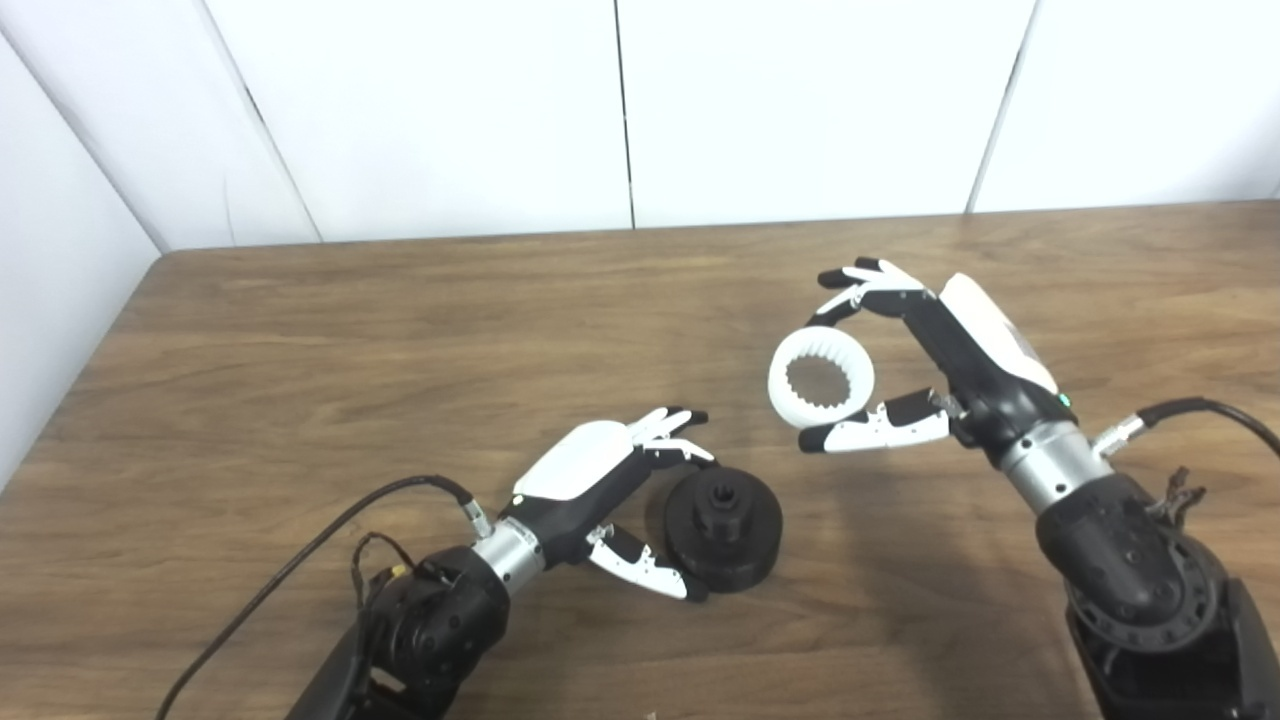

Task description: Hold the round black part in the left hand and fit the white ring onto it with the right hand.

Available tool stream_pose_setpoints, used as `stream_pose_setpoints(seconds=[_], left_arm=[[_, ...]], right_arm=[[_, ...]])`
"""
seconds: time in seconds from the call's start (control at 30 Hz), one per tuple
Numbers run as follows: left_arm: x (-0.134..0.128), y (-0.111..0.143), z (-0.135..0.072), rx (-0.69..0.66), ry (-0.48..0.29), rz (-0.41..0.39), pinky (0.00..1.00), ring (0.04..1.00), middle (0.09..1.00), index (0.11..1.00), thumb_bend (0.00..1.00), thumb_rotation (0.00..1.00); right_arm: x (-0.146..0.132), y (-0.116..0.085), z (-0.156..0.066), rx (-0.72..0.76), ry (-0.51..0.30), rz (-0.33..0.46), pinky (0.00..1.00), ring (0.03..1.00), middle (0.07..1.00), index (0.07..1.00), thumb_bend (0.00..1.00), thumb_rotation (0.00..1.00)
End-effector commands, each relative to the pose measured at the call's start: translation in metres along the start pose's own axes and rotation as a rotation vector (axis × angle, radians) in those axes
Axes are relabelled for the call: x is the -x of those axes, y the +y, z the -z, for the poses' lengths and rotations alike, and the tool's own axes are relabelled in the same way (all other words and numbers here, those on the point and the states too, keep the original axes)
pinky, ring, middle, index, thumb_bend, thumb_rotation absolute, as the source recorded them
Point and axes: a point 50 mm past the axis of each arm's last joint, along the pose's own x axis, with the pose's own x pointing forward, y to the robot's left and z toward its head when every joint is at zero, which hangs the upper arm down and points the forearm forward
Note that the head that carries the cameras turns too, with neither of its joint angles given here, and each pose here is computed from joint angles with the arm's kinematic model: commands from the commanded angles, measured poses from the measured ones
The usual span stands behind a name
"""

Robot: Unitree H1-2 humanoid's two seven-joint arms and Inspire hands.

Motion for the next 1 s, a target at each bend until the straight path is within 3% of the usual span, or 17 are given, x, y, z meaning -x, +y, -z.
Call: stream_pose_setpoints(seconds=[0.0,0.43,0.97], left_arm=[[0.004,-0.003,0.009,-0.025,0.051,0.049,0.92,1.000,0.982,0.705,0.76,0.27],[0.003,-0.004,0.007,-0.024,0.053,0.048,0.94,1.000,0.985,0.706,0.76,0.28],[0.002,-0.005,0.005,-0.015,0.054,0.045,0.94,1.000,0.985,0.706,0.76,0.28]], right_arm=[[0.000,-0.010,-0.018,0.013,-0.067,0.044,0.96,0.950,0.850,0.488,0.52,0.15],[0.006,-0.007,-0.034,0.044,-0.109,-0.003,1.00,0.951,0.853,0.488,0.52,0.15],[0.006,0.005,-0.037,0.033,-0.108,-0.067,1.00,0.936,0.846,0.488,0.52,0.15]])
